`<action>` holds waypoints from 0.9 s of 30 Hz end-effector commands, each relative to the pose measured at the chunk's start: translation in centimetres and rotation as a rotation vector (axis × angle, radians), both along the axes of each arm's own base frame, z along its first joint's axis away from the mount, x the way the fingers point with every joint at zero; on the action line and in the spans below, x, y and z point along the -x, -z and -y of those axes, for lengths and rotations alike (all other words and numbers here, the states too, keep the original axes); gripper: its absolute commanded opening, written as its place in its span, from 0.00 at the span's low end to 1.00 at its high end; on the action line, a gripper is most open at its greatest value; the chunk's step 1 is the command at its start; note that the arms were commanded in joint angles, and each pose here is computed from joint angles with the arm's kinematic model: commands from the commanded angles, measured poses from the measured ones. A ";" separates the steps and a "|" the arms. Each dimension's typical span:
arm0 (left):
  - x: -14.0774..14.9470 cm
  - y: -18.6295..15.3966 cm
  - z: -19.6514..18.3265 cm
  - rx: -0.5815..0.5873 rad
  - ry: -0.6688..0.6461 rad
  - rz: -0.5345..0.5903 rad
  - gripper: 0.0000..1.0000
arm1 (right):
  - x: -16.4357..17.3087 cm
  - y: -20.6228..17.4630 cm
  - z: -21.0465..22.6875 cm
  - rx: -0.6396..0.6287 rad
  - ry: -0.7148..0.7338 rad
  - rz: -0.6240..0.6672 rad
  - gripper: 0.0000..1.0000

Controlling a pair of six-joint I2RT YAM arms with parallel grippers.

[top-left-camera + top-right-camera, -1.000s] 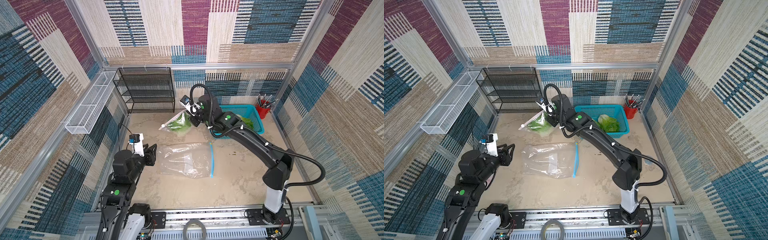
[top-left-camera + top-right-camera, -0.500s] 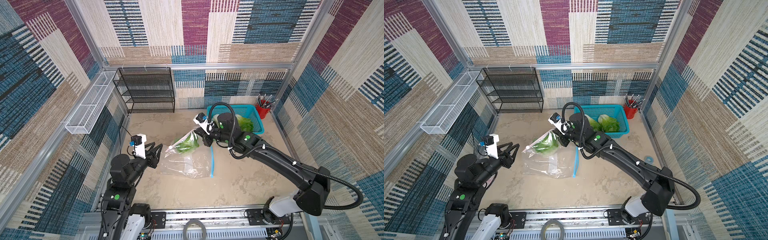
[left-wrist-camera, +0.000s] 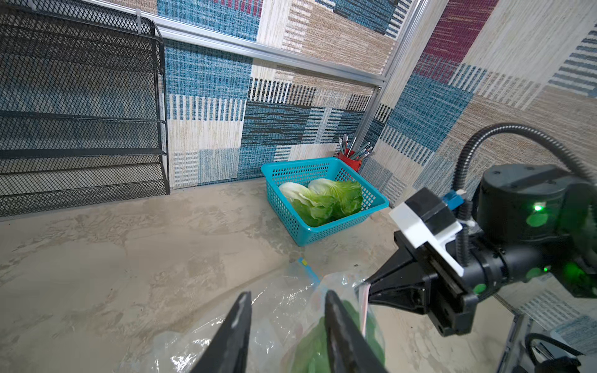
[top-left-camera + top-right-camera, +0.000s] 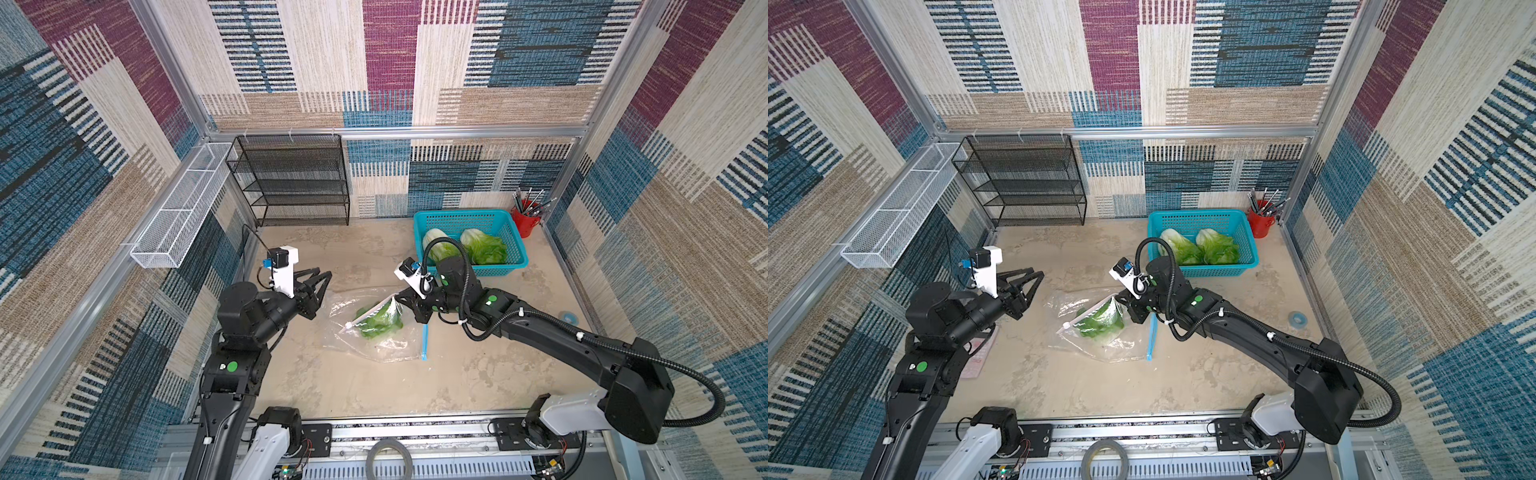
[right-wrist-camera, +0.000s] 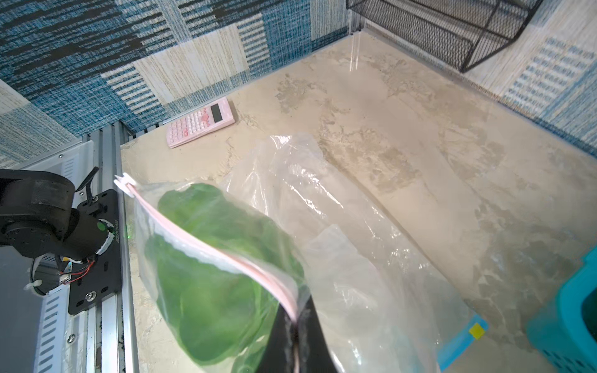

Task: Open the zip-top bag and take out the chinese cabbages
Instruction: Adjust the zipper food storage bag in the zipper food storage bag.

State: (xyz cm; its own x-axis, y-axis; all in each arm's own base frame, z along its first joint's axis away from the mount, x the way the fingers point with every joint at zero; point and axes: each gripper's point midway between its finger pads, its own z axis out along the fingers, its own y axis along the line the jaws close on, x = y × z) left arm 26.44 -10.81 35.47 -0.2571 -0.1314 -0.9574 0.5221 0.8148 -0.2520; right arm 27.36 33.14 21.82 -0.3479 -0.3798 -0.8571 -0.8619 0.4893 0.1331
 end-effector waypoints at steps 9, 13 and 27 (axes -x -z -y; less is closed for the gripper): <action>0.8 4.1 1.7 -0.031 0.132 -0.072 0.39 | -2.6 3.2 2.0 0.012 0.118 -0.052 0.00; 1.5 5.3 2.2 -0.053 0.180 -0.109 0.39 | -2.5 4.0 2.5 0.020 0.134 -0.061 0.00; 2.9 9.3 4.3 -0.043 0.317 -0.319 0.39 | -2.0 3.7 2.8 -0.009 0.132 -0.045 0.00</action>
